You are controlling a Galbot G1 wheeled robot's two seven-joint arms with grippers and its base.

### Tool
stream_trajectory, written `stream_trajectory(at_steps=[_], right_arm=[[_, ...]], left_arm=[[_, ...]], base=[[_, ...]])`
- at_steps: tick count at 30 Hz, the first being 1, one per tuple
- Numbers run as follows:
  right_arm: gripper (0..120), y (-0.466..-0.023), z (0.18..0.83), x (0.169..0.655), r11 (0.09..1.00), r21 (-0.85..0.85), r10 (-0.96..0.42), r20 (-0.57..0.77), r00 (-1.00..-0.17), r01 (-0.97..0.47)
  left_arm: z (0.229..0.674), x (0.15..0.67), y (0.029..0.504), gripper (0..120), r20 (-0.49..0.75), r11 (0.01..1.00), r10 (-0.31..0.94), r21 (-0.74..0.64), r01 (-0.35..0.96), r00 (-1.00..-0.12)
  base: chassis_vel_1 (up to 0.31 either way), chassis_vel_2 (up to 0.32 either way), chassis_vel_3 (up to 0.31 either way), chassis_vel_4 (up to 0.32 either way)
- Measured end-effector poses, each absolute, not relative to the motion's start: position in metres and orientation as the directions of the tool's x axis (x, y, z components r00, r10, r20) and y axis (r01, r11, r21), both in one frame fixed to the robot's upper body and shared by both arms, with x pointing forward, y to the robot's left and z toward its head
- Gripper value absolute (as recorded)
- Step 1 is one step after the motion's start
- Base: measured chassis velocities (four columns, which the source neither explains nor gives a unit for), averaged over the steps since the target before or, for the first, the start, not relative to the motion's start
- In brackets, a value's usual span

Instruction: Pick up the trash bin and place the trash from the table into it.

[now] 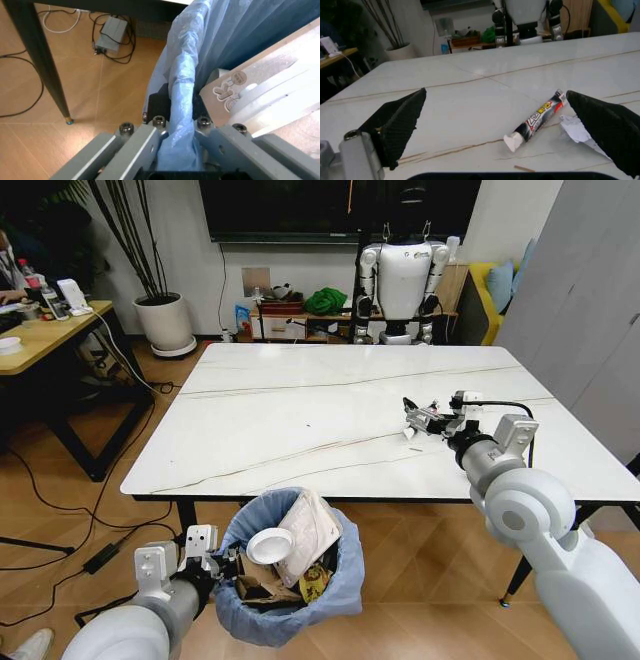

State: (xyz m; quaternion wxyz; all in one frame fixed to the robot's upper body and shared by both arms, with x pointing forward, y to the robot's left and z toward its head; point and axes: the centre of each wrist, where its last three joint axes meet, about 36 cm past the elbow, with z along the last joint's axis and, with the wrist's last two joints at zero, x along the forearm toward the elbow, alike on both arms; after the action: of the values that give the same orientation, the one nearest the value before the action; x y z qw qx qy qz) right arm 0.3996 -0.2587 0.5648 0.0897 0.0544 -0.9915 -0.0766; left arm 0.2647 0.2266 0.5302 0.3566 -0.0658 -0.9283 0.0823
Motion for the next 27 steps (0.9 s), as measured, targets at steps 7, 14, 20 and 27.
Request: stream_trajectory(at_steps=[7, 14, 20, 27], right_arm=[[100, -0.261, 0.561, 0.392, 0.984, 0.159, -0.110, 0.172, -0.979, -0.082], [100, -0.262, 0.558, 0.386, 0.984, 0.161, -0.106, 0.178, -0.978, -0.077], [100, -0.263, 0.554, 0.381, 0.985, 0.158, -0.101, 0.186, -0.977, -0.072], [100, -0.263, 0.548, 0.373, 0.987, 0.147, -0.087, 0.183, -0.979, -0.060]], left_arm=[[0.530, 0.264, 0.226, 0, 0.653, 0.978, 0.181, -0.201, 0.063, -0.735], [0.530, 0.264, 0.226, 0, 0.652, 0.978, 0.180, -0.200, 0.063, -0.736], [0.531, 0.262, 0.226, 0, 0.653, 0.978, 0.181, -0.200, 0.063, -0.735], [0.532, 0.258, 0.226, 0, 0.655, 0.978, 0.181, -0.198, 0.064, -0.734]], base=[[-0.108, -0.108, 0.092, 0.115], [-0.082, -0.093, 0.078, 0.099], [-0.087, -0.091, 0.090, 0.076], [-0.093, -0.087, 0.089, 0.091]])
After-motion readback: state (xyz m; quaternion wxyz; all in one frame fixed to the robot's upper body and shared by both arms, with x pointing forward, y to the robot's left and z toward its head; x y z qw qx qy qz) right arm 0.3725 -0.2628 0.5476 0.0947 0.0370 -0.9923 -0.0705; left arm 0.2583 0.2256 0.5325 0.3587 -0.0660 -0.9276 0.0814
